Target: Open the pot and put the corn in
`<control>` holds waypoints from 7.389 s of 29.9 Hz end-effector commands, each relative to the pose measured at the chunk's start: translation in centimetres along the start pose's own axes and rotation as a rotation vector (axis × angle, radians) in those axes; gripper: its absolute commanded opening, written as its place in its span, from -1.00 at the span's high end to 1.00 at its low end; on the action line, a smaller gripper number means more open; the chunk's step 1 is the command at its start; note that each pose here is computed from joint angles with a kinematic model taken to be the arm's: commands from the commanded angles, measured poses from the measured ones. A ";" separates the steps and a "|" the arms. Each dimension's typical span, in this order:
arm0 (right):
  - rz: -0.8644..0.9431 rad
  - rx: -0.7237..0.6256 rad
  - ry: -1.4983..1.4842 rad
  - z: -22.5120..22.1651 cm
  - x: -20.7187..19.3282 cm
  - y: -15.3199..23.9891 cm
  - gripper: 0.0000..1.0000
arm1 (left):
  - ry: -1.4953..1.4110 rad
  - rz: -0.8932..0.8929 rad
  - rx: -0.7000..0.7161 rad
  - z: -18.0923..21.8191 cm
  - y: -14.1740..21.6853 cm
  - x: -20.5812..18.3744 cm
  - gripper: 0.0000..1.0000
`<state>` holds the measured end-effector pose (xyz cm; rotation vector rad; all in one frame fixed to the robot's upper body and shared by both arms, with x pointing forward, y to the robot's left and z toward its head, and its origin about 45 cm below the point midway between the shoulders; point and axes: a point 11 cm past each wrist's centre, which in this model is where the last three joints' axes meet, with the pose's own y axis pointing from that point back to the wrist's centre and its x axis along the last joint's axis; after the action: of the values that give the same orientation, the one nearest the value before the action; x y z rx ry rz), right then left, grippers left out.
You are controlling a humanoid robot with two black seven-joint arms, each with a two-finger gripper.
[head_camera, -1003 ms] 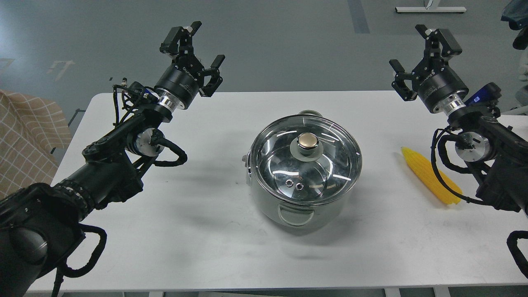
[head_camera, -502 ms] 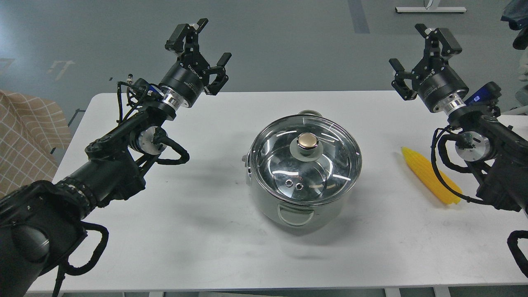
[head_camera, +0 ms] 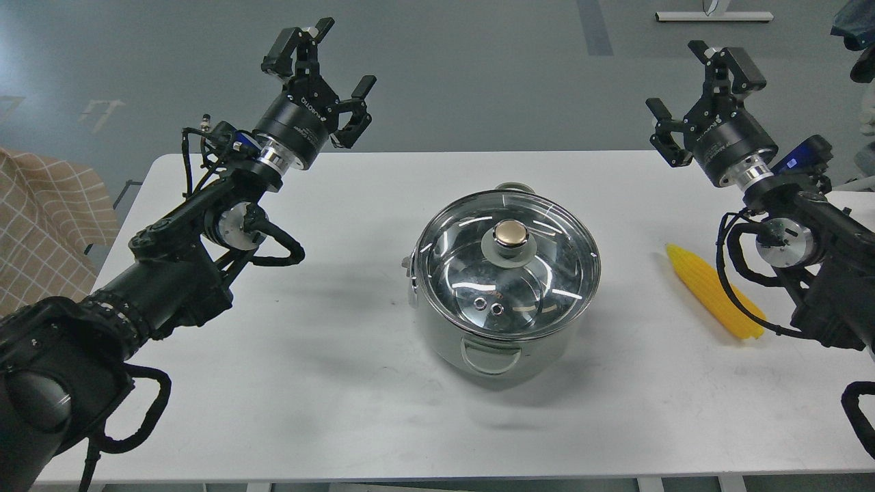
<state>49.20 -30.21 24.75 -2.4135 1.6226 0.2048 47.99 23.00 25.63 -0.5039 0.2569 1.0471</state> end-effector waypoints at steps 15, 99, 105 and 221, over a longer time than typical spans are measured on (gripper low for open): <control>0.013 0.004 0.005 -0.2 0.3 -0.1 -0.95 | 0.014 -0.020 -0.003 -0.2 -0.2 -0.6 -0.95; 0.044 -0.025 0.068 -1.2 3.5 2.5 -0.95 | -2.006 -1.042 0.100 1.2 1.9 -12.3 0.93; 0.038 -0.027 0.068 -1.3 3.7 3.1 -0.95 | -2.076 -0.904 0.242 9.3 5.9 -6.3 0.93; -0.938 -1.075 1.672 7.1 7.9 13.4 0.93 | -0.554 -0.107 -0.015 14.7 3.6 -1.5 -0.81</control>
<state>39.66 -40.47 14.19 -4.1380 -0.1018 -1.9568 43.61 30.84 38.07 -0.2254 -0.2699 1.0414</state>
